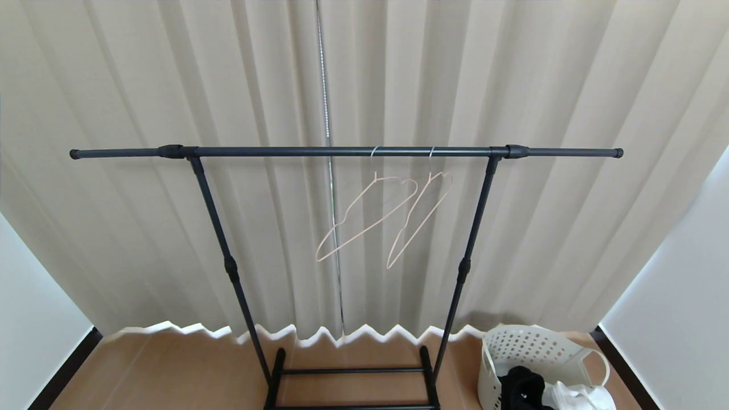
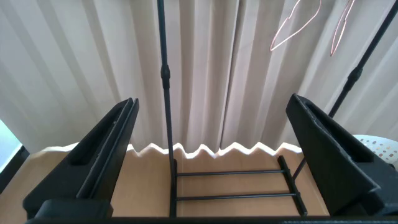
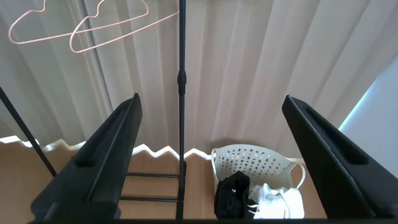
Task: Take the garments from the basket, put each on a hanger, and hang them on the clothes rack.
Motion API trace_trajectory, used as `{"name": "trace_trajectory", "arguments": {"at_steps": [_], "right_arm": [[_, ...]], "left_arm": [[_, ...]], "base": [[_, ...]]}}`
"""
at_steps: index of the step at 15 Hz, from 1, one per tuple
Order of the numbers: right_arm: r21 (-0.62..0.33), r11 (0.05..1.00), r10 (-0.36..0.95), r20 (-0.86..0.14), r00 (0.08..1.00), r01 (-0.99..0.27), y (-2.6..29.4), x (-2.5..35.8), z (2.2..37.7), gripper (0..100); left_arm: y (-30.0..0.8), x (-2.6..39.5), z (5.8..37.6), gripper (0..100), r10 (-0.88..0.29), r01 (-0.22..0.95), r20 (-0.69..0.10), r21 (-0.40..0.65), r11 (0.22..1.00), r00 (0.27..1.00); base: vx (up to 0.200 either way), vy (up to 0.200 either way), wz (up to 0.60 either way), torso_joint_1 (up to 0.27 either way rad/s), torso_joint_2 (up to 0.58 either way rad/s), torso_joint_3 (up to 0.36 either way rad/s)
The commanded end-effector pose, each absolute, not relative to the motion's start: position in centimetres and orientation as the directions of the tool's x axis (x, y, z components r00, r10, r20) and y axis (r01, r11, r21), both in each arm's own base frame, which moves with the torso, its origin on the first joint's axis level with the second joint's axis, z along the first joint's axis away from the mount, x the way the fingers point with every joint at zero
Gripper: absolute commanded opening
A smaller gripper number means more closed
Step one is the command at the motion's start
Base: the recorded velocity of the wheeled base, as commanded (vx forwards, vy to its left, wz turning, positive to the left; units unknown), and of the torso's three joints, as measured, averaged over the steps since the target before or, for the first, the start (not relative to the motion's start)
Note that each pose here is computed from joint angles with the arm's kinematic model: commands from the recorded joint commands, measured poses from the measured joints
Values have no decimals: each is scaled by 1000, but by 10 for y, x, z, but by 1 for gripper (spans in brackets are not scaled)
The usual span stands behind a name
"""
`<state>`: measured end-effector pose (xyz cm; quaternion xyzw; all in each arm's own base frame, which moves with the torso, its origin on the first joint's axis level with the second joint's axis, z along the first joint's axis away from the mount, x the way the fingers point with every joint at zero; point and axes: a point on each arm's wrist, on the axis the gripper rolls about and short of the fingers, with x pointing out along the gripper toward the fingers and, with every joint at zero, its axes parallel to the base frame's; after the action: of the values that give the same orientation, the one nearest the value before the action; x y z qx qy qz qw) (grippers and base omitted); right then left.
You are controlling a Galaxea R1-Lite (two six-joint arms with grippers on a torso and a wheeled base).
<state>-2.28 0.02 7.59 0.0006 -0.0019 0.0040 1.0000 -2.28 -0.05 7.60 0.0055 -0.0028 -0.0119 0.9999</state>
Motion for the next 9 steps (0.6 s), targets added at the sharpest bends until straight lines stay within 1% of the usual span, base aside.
{"name": "trace_trajectory", "arguments": {"at_steps": [1, 9], "right_arm": [[0, 1000, 9, 3, 1000, -9, 0, -23, 76, 100], [2, 1000, 11, 2, 1000, -11, 0, -23, 76, 100]], "left_arm": [[-1, -23, 76, 100, -25, 24, 6, 12, 1000, 1000], [-1, -23, 76, 100, -23, 23, 6, 8, 1000, 1000]], "base": [[0, 0, 0, 0, 0, 0], [0, 0, 0, 0, 0, 0]]}}
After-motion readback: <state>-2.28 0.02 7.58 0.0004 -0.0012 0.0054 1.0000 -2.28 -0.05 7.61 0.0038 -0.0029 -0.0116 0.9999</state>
